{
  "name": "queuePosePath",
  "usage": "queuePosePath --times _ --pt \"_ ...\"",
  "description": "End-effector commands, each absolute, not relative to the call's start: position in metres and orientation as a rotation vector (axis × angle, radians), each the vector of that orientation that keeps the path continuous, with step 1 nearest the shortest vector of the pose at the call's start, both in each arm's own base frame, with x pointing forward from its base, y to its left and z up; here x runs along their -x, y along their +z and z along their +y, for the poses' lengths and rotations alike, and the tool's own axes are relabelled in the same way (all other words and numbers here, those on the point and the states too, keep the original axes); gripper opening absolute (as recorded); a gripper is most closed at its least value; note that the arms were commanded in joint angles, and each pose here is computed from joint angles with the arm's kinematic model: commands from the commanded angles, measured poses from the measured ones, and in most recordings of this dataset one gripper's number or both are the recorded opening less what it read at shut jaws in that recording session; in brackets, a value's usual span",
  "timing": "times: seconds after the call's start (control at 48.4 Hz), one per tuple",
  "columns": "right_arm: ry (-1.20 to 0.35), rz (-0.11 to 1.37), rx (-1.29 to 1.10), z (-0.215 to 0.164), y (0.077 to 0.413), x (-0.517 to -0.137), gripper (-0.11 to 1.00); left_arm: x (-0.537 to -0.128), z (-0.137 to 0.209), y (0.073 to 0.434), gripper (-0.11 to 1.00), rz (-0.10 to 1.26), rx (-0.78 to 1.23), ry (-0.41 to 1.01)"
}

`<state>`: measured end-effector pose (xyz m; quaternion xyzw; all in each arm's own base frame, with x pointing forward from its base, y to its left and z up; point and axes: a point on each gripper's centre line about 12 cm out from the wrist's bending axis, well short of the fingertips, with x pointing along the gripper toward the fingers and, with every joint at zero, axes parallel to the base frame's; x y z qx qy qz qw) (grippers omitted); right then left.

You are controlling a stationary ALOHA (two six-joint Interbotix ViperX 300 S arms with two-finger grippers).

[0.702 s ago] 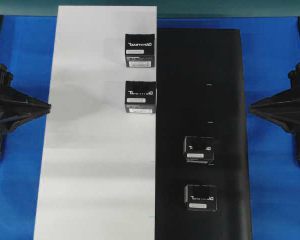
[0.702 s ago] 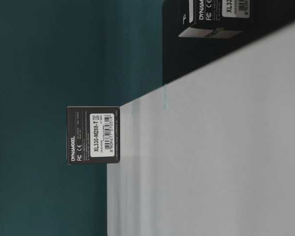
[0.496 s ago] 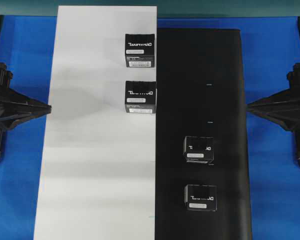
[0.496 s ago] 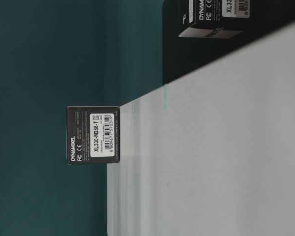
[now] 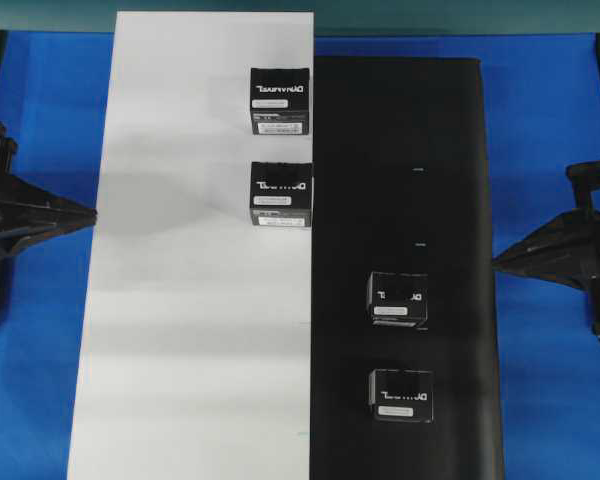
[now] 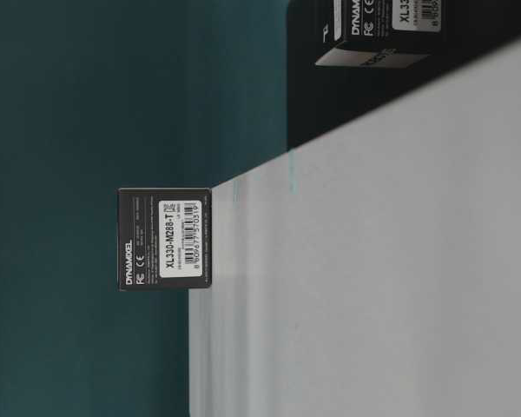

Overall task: Place the box from the black base onto the white base.
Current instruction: 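Move the right gripper over the upper box on the black base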

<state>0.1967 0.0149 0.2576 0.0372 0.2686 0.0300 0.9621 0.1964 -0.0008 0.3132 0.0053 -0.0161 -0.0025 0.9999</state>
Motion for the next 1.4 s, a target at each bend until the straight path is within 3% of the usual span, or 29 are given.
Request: queuePosePath --times 0.0,0.145,0.248,0.475,0.578,0.971,1.384 --pt "0.063 0.603 -0.079 0.016 0.254 -0.199 0.04 -0.198 -0.001 0.323 -0.04 -0.054 -0.011 -0.007" --pt "0.065 0.667 -0.111 0.019 0.244 -0.205 0.09 -0.199 -0.001 0.323 -0.04 -0.052 -0.009 -0.005" --pt "0.074 0.711 -0.144 0.024 0.239 -0.211 0.2 -0.198 -0.001 0.324 -0.04 -0.055 -0.007 -0.007" --pt "0.076 0.776 -0.173 0.032 0.231 -0.226 0.83 -0.199 -0.001 0.324 -0.04 -0.055 -0.007 -0.007" --pt "0.065 0.834 -0.18 0.033 0.222 -0.233 0.99 -0.199 -0.001 0.324 -0.04 -0.055 -0.007 -0.007" --pt "0.038 1.04 -0.133 0.033 0.194 -0.254 1.0 -0.199 -0.001 0.324 -0.04 -0.055 -0.006 -0.007" --pt "0.001 1.079 -0.139 0.026 0.184 -0.28 1.0 -0.199 -0.006 0.324 -0.04 -0.055 -0.004 -0.03"
